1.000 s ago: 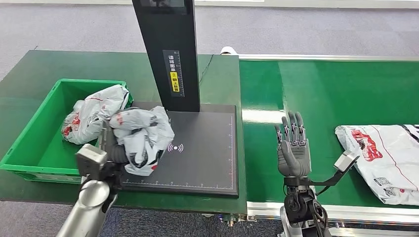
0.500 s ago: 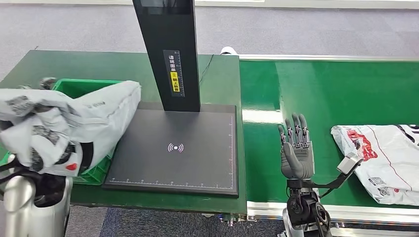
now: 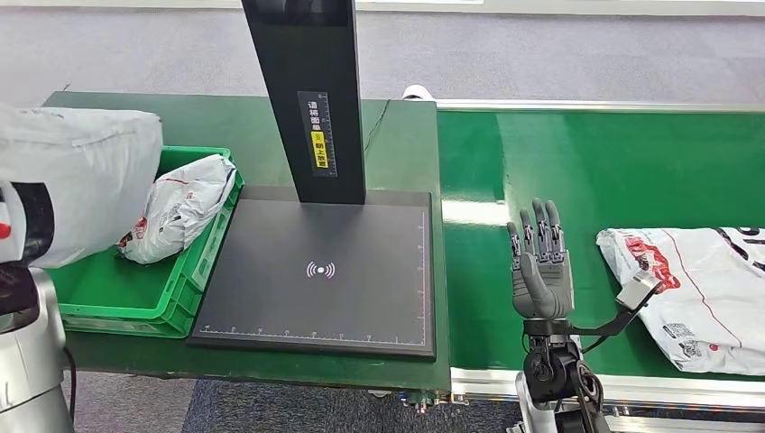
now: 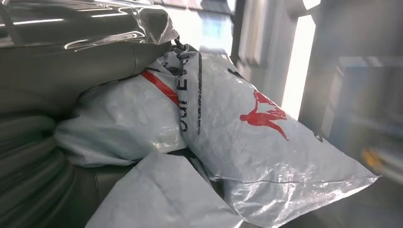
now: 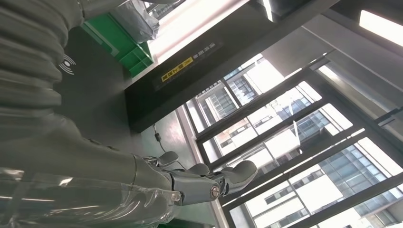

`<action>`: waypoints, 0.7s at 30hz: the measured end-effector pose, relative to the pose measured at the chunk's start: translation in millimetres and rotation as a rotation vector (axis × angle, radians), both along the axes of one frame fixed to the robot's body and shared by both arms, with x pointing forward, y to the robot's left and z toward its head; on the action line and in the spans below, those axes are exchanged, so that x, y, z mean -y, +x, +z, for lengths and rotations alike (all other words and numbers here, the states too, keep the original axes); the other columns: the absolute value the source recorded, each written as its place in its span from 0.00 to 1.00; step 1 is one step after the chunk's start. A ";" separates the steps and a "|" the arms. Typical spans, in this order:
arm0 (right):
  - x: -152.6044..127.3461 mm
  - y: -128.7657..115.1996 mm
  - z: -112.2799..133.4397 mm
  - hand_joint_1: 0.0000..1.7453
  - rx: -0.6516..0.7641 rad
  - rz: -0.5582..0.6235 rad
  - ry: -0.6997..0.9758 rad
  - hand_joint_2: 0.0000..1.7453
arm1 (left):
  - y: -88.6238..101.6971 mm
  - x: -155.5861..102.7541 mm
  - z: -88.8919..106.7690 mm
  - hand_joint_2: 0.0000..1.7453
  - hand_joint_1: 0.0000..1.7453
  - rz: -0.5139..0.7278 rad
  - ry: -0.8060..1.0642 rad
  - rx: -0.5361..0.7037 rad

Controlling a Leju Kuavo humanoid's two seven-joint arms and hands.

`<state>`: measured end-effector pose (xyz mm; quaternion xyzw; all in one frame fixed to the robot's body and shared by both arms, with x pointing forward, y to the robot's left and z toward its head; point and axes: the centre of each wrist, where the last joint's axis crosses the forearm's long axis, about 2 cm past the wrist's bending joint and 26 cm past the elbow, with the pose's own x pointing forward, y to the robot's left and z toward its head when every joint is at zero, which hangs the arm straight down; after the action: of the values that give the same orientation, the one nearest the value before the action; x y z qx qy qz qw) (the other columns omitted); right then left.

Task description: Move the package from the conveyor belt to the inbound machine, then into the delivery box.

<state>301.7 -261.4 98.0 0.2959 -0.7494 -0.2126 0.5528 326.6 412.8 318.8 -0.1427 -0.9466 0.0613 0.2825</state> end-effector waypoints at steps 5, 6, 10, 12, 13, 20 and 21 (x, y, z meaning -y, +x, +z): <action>-1.0 1.3 0.7 0.00 0.001 0.006 0.004 1.00 | 20.1 -28.3 -17.1 1.00 1.00 0.146 0.031 -0.166; -1.2 1.5 0.8 0.00 0.002 0.007 0.005 1.00 | 23.4 -32.9 -21.7 1.00 1.00 0.172 0.044 -0.197; -2.6 1.5 0.9 0.00 0.002 0.012 0.003 1.00 | 36.3 -42.9 -41.1 1.00 1.00 0.250 0.111 -0.318; -3.6 1.5 0.6 0.00 0.001 0.016 0.000 1.00 | 43.5 -41.7 -51.5 1.00 0.84 0.280 0.167 -0.380; -4.0 1.4 0.4 0.00 0.001 0.017 -0.001 1.00 | 47.1 -40.0 -56.2 1.00 0.59 0.294 0.202 -0.411; -6.3 1.3 0.2 0.00 0.001 0.020 -0.002 1.00 | 66.0 -16.4 -77.0 1.00 0.00 0.274 0.384 -0.523; -6.2 1.3 0.2 0.00 0.001 0.020 -0.003 1.00 | 66.8 -12.8 -77.6 1.00 0.00 0.258 0.394 -0.523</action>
<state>303.0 -255.2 98.3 0.3027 -0.7469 -0.2061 0.5551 393.4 425.6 241.2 0.0559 -0.8462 -0.0528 0.5273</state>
